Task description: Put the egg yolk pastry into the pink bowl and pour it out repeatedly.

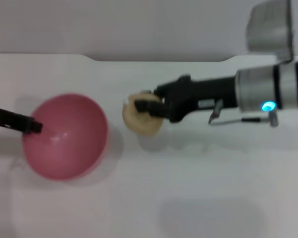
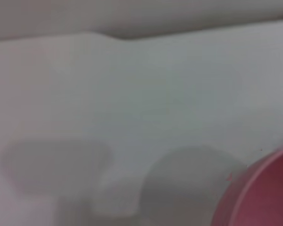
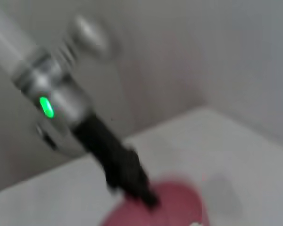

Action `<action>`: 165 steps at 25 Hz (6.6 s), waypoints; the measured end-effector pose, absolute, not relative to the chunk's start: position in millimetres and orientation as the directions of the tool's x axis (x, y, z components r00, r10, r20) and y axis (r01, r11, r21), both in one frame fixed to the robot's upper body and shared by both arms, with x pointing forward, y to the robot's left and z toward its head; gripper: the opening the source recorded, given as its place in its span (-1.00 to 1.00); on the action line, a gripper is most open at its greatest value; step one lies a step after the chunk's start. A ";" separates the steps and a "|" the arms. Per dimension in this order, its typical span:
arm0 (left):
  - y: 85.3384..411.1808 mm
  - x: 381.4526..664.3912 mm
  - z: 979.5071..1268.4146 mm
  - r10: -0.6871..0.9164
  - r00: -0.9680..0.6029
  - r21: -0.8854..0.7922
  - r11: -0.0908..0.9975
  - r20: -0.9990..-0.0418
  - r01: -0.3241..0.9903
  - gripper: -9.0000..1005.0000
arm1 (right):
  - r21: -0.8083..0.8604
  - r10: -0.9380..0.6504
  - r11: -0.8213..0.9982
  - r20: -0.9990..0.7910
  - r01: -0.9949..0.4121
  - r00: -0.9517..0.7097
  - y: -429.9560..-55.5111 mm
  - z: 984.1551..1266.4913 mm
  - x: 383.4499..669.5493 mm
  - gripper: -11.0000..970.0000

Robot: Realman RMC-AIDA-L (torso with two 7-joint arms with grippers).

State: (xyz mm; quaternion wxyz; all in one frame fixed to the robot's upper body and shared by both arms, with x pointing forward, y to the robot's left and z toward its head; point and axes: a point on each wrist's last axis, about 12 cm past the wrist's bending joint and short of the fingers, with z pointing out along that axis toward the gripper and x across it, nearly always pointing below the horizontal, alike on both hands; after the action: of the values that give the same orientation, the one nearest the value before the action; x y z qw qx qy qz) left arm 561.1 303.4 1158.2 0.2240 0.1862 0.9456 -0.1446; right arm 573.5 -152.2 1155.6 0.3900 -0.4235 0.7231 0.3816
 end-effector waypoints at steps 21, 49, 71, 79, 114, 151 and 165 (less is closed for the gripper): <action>186.9 599.8 1159.5 0.588 -0.714 -0.133 0.729 -0.380 0.672 -0.98 | 0.075 -0.610 0.214 -0.769 -0.974 -0.193 -101.7 1153.5 563.4 -0.56; 131.2 535.7 1125.0 0.565 0.122 0.511 0.606 -0.816 0.609 -0.98 | 0.451 0.086 0.776 -0.768 -0.440 -0.635 -310.0 1114.4 573.0 0.26; 112.6 498.3 1088.1 0.741 0.594 0.911 0.411 -0.314 -0.030 -0.98 | 0.460 0.079 0.768 -0.758 -0.445 -0.648 -309.3 1110.4 569.2 0.26; 134.3 548.4 1113.8 0.586 0.234 0.626 0.761 -0.776 0.170 -0.98 | 0.406 -0.045 0.730 -0.775 -0.550 -0.631 -289.3 1107.8 569.5 0.27; 312.7 577.9 1172.4 0.068 -0.763 -0.269 0.912 -0.643 0.308 -0.98 | 0.139 -0.652 0.466 -0.614 -0.874 -0.445 -167.0 1076.1 588.9 0.28; 297.7 594.3 1162.4 0.177 -0.787 -0.191 0.917 -0.591 0.349 -0.98 | 0.040 -0.449 0.568 -0.822 -0.822 -0.350 -178.5 1125.7 598.6 -0.29; 198.0 620.6 1167.4 0.482 -0.733 -0.165 0.772 -0.480 0.614 -0.98 | -0.142 -0.516 0.387 -0.852 -0.911 -0.086 -149.4 1184.3 596.4 -0.45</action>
State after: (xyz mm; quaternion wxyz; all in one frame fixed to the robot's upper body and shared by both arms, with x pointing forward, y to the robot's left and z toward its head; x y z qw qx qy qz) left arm 620.6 198.0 1167.4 0.2100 0.2986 0.9175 -0.1581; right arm 596.4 -149.4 1184.3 0.4463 -0.5075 0.7031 0.2211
